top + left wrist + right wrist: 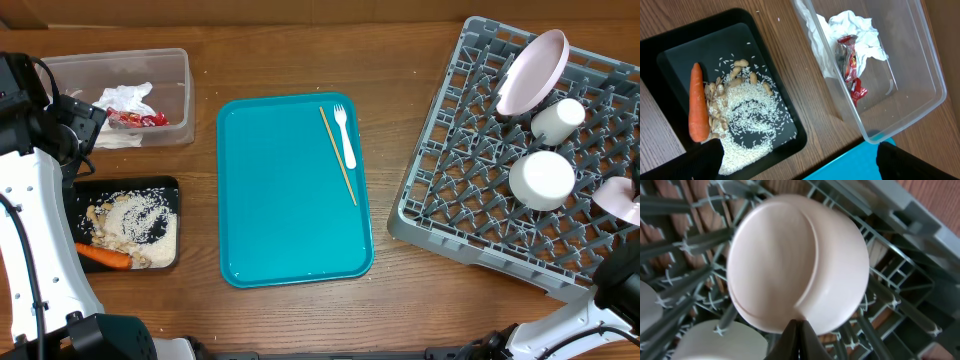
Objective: Sort waste into correct bins and load items into the dishwasher rack
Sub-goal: 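Lower the pink bowl into the rack's right edge and release it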
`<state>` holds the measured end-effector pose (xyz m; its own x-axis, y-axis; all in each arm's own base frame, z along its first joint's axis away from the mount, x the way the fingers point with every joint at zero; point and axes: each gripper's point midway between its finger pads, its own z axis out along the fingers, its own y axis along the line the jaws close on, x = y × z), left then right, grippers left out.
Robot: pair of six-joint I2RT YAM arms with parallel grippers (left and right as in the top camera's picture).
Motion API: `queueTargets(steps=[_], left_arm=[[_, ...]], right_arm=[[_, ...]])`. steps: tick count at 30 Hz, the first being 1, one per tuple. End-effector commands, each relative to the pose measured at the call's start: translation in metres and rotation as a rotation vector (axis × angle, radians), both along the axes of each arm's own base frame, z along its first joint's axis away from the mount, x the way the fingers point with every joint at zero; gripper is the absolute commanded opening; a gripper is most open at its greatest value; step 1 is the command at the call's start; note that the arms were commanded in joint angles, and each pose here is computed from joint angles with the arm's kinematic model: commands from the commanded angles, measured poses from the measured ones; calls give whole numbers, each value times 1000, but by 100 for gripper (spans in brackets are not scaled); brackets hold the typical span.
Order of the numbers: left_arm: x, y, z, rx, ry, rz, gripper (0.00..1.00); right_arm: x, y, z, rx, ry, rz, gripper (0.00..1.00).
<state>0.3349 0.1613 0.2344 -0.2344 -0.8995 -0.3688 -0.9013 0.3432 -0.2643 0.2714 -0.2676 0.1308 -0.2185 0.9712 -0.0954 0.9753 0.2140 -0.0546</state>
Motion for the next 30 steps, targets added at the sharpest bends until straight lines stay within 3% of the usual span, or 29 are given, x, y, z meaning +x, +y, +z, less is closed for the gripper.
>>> queueTargets(steps=[1, 4, 8, 13, 17, 30], left_arm=[[2, 1, 1, 1, -6, 9, 100], [2, 1, 1, 1, -6, 9, 100], [2, 1, 1, 1, -6, 9, 100], [2, 1, 1, 1, -6, 9, 100], [2, 1, 1, 1, -6, 9, 100], [2, 1, 1, 1, -6, 9, 100]], right_arm=[[-7, 4, 2, 10, 26, -5, 4], [-10, 7, 2, 22, 38, 2, 4], [15, 7, 11, 39, -90, 8, 4], [42, -17, 29, -62, -204, 36, 4], [34, -34, 21, -137, -132, 23, 4], [0, -4, -3, 20, 48, 13, 4]])
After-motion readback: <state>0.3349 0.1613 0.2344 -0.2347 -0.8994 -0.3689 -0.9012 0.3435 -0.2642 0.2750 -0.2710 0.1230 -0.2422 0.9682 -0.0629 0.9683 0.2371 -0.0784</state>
